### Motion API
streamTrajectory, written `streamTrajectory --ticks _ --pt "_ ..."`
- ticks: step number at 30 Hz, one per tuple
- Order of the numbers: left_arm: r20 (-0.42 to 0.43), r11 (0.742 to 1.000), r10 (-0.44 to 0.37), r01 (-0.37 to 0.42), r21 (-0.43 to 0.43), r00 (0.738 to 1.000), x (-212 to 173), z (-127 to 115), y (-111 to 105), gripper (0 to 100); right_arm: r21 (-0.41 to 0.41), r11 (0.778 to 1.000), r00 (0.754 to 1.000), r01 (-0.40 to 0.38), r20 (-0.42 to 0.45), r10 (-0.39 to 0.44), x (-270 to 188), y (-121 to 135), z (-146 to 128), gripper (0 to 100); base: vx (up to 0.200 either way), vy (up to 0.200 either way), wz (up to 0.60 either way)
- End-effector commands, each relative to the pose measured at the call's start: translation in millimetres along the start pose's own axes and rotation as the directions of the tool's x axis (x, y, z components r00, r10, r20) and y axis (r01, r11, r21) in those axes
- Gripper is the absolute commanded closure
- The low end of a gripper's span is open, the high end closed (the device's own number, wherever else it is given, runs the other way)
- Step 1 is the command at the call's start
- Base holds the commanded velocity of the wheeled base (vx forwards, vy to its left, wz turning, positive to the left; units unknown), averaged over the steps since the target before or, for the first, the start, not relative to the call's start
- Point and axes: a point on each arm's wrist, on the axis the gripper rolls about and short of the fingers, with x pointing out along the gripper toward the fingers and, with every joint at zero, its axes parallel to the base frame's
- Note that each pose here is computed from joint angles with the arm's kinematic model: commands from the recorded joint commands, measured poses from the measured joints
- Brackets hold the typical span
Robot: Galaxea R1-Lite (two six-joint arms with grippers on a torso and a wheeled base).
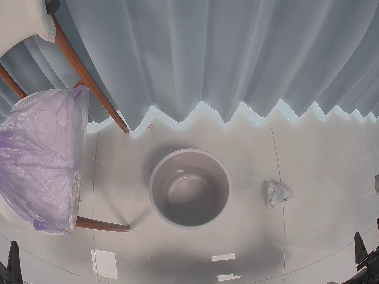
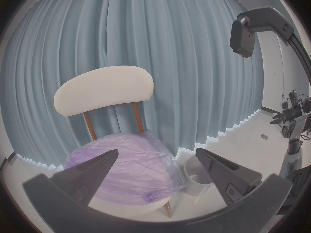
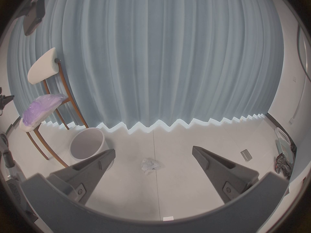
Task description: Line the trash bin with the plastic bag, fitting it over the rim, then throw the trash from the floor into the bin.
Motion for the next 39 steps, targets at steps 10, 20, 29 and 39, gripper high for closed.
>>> streamTrajectory --ticks 10,20,29,39 --pt "-0.044 0.999 -0.036 0.036 -0.001 0.998 21 25 8 0 0.000 1.000 1.000 0.001 0.000 -0.001 0 0 -5 0 0.000 0.000 0.00" --pt "-0.074 0.991 -0.131 0.130 -0.013 0.989 36 35 10 0 0.000 1.000 1.000 -0.001 -0.001 0.001 0 0 -5 0 0.000 0.000 0.00" --pt "-0.110 0.989 -0.148 0.146 -0.028 0.983 44 33 11 0 0.000 1.000 1.000 0.001 -0.001 -0.001 0 0 -5 0 0.000 0.000 0.00" --pt "-0.139 0.964 -0.260 0.266 0.025 0.956 60 36 13 0 0.000 1.000 1.000 0.001 -0.001 -0.001 0 0 -5 0 0.000 0.000 0.00"
